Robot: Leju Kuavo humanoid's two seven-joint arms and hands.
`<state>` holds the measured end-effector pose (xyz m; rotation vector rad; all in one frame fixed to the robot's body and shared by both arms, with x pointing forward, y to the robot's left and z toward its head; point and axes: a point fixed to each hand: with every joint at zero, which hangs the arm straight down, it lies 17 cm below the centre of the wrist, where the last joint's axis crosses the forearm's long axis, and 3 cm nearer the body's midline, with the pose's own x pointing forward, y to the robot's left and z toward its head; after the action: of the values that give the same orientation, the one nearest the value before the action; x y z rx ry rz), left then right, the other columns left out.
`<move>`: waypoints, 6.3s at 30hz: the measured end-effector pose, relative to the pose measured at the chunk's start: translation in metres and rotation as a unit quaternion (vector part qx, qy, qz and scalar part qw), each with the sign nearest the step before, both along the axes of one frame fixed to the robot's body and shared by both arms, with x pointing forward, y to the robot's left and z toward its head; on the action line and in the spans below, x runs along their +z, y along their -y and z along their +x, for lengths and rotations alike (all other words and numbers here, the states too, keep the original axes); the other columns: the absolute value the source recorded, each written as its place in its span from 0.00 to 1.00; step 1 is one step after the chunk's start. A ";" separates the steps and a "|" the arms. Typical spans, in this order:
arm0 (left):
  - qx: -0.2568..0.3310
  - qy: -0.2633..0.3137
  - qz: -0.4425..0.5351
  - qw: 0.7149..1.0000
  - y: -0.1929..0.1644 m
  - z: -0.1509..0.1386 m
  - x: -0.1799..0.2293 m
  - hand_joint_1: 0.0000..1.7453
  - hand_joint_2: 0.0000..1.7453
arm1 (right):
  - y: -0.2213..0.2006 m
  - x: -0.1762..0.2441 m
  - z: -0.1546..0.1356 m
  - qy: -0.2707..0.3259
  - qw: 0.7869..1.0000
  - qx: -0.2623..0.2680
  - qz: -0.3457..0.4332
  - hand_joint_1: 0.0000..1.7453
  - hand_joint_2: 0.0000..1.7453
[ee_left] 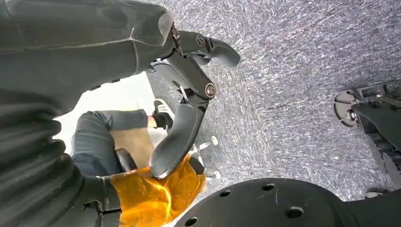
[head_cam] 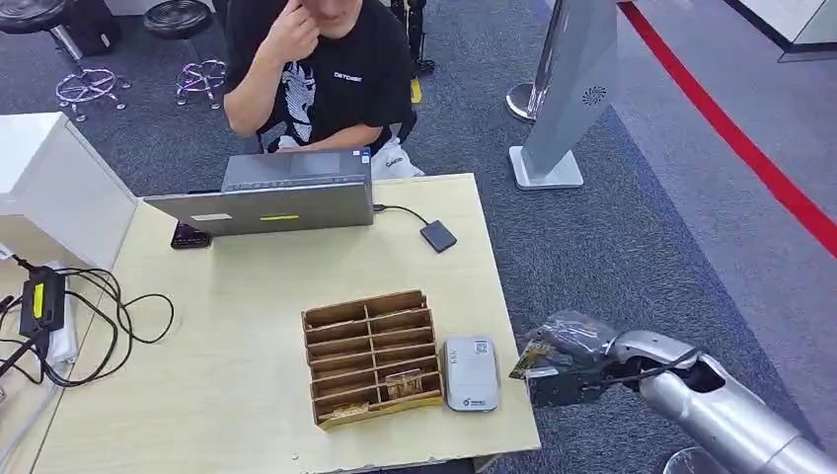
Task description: Pass the card to the sensor for recognition and then transmit it.
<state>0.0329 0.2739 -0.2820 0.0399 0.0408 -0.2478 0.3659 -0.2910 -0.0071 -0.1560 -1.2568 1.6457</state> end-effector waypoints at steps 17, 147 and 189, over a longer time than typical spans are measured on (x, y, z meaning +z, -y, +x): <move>-0.004 0.001 0.001 1.000 0.000 0.001 0.000 0.00 1.00 | -0.007 -0.008 0.000 -0.007 1.000 0.002 -0.004 1.00 1.00; -0.038 0.002 0.009 0.999 0.002 0.004 0.000 0.00 1.00 | -0.228 0.167 0.039 0.400 0.886 -0.037 0.231 0.00 1.00; -0.057 0.001 0.009 0.998 0.001 0.004 0.000 0.00 1.00 | -0.269 0.115 0.038 0.432 0.894 0.014 0.122 0.00 1.00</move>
<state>0.0365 0.2727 -0.2817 0.0607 0.0395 -0.3615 0.4034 -0.0216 0.1083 -0.7799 -2.1209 1.4486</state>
